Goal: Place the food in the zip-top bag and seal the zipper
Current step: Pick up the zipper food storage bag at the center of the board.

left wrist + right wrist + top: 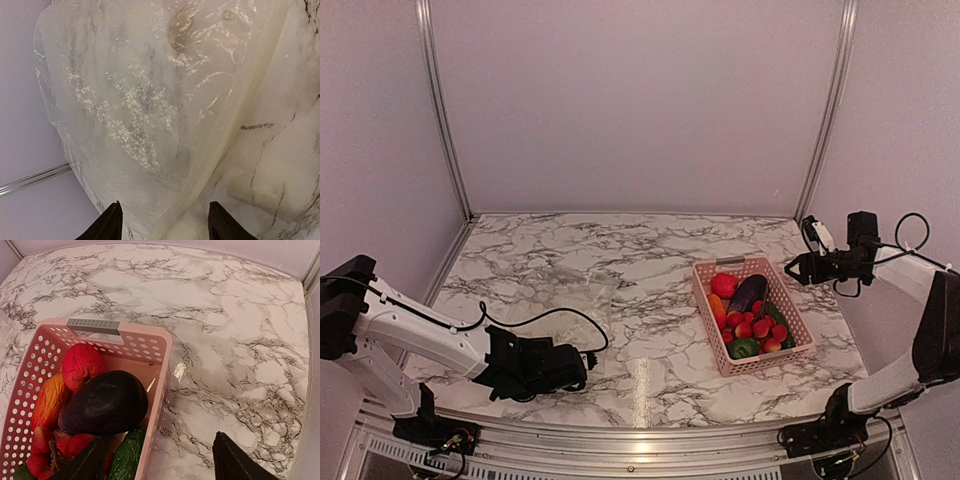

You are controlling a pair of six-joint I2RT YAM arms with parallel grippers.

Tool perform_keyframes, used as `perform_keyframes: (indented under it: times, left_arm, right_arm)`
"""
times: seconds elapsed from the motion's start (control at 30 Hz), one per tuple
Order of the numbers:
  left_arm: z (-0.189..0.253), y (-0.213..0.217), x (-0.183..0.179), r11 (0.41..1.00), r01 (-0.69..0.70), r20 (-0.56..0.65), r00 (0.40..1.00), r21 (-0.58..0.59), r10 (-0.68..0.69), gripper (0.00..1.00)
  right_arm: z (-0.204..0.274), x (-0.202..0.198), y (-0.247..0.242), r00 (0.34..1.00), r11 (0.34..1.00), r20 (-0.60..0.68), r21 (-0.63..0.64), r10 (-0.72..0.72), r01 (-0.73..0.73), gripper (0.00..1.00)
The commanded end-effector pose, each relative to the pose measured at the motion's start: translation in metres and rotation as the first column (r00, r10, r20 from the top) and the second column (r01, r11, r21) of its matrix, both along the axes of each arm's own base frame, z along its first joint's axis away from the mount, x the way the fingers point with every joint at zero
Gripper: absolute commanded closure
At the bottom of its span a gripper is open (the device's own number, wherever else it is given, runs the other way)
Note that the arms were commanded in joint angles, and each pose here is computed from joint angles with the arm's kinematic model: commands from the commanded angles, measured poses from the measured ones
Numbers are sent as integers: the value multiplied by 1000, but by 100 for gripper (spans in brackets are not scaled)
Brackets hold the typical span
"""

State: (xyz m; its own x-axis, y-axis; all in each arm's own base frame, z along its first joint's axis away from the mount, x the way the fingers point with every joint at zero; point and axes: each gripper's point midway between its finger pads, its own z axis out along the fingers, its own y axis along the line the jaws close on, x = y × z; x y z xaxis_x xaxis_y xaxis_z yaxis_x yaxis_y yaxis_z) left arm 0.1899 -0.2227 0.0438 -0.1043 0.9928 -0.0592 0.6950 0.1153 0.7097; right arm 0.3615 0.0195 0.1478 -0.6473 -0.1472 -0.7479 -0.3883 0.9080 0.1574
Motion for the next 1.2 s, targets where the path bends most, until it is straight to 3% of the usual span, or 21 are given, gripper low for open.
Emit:
perform_keyframes:
  times: [0.0, 0.33, 0.53, 0.6, 0.77, 0.83, 0.97, 1.17]
  left_arm:
    - [0, 2, 10, 999, -26, 74, 997, 33, 23, 41]
    - [-3, 8, 32, 993, -105, 183, 979, 54, 93, 50]
    - [6, 4, 45, 989, -151, 227, 963, -2, 147, 74]
    - [15, -2, 50, 986, -160, 228, 960, -37, 164, 87]
    - [39, -27, 60, 973, -179, 171, 964, -148, 203, 100]
    - [50, -39, 64, 961, -199, 130, 966, -192, 225, 100]
    - [90, -73, 77, 900, -269, 40, 953, -342, 300, 100]
    - [134, -120, 103, 704, -346, -79, 920, -621, 383, 100]
  right_arm:
    - [1, 0, 0, 1000, 1000, -3, 6, 8, -8, 30]
    - [-3, 1, 0, 1000, 1000, -14, 8, 10, -9, 30]
    - [-5, 2, -1, 1000, 1000, -20, 7, 6, -6, 30]
    - [-1, 3, -1, 1000, 1000, -11, -1, 11, -11, 31]
    - [25, 11, 1, 999, 999, 20, -12, 51, -50, 34]
    - [44, 17, 7, 996, 996, 30, 10, 83, -83, 36]
    - [88, 22, 36, 982, 980, 37, 70, 186, -188, 37]
    - [119, 13, 122, 917, 916, 98, 73, 386, -394, 38]
